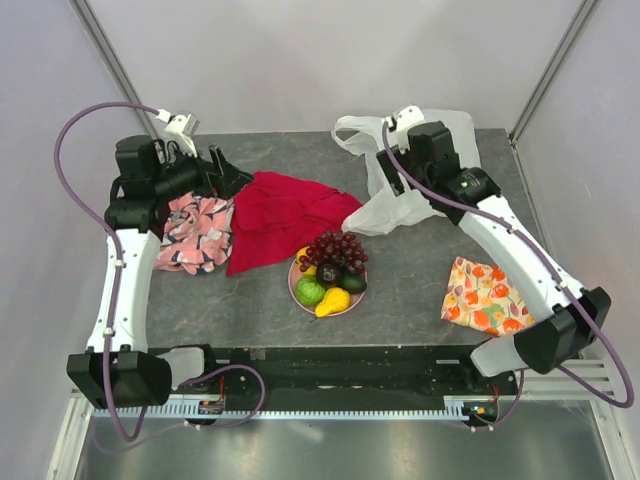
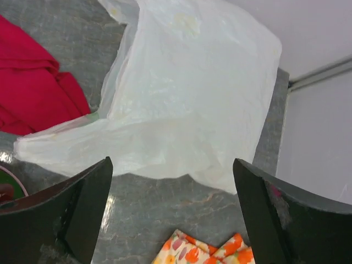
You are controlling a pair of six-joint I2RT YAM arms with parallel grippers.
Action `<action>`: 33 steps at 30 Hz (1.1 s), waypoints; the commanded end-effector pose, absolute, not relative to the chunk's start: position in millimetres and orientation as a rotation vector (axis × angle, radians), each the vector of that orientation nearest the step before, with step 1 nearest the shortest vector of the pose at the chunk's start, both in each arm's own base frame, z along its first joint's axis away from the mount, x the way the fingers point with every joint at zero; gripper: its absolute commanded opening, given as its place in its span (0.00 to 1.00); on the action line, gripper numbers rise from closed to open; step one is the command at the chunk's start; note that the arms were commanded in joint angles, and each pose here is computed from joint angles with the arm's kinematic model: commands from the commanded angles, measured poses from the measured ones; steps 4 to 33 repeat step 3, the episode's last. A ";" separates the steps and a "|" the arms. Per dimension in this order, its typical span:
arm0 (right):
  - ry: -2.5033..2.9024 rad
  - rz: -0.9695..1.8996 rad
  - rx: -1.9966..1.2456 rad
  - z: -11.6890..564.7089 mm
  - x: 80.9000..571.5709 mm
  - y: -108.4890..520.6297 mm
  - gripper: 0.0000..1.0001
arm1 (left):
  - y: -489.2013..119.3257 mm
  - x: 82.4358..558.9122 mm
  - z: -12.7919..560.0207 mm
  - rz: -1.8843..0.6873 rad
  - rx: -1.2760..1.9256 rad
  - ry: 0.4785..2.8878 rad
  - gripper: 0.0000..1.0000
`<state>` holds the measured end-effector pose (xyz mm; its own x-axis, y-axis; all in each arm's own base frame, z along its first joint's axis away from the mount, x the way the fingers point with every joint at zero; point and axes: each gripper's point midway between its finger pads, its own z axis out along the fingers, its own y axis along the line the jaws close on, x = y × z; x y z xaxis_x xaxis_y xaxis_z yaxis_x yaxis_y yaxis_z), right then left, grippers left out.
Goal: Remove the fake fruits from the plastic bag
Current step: Reset both arms
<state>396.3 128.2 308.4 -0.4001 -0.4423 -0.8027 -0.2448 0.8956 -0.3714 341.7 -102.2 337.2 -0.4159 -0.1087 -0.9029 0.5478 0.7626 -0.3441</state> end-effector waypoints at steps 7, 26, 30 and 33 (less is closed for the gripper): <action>2.111 -0.309 -0.451 266.5 357.3 101.1 0.98 | -79.2 352.4 312.8 -0.598 0.266 1.921 0.99; 2.111 -0.309 -0.451 266.5 357.3 101.1 0.98 | -79.2 352.4 312.8 -0.598 0.266 1.921 0.99; 2.111 -0.309 -0.451 266.5 357.3 101.1 0.98 | -79.2 352.4 312.8 -0.598 0.266 1.921 0.99; 2.111 -0.309 -0.451 266.5 357.3 101.1 0.98 | -79.2 352.4 312.8 -0.598 0.266 1.921 0.99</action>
